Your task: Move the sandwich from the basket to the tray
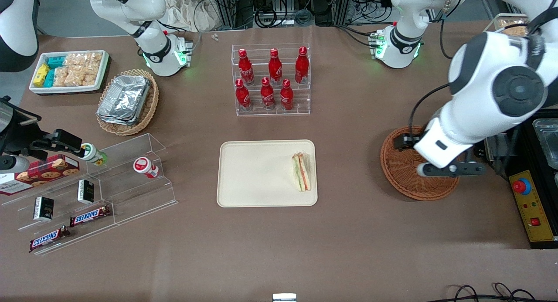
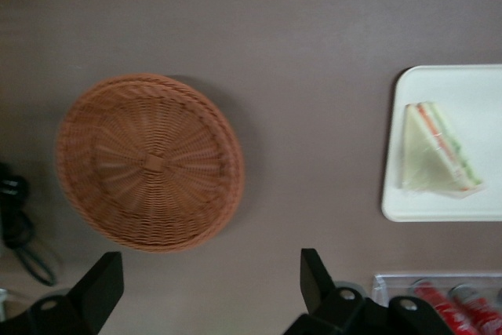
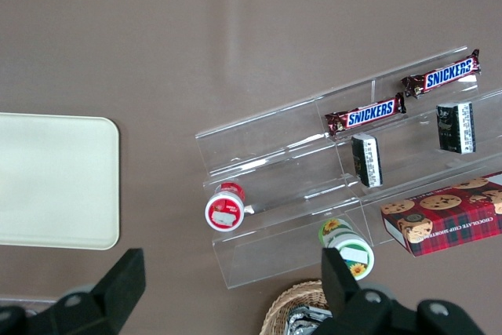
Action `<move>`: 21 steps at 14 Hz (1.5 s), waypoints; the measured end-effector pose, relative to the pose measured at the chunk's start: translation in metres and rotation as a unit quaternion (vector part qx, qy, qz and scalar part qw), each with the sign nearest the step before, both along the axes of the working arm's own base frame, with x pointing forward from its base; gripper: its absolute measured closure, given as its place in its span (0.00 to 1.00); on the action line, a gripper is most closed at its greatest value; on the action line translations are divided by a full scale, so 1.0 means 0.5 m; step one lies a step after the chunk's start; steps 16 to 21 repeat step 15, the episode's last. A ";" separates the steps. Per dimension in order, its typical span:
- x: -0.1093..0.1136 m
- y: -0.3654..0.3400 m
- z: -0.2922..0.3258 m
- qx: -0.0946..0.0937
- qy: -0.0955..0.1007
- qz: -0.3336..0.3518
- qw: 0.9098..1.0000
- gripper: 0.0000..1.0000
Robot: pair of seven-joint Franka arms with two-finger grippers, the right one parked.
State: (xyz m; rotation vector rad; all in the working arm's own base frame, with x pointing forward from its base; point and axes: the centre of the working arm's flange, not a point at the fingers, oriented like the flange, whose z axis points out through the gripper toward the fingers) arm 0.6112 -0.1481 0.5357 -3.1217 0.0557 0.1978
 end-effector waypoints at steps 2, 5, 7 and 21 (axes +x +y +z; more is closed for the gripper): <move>-0.004 0.099 0.005 -0.009 0.008 -0.031 0.999 0.00; -0.027 0.274 0.005 -0.014 0.008 -0.079 0.997 0.00; -0.042 0.329 -0.010 -0.013 -0.024 -0.090 0.996 0.00; -0.074 0.294 -0.038 -0.006 -0.064 -0.067 0.996 0.00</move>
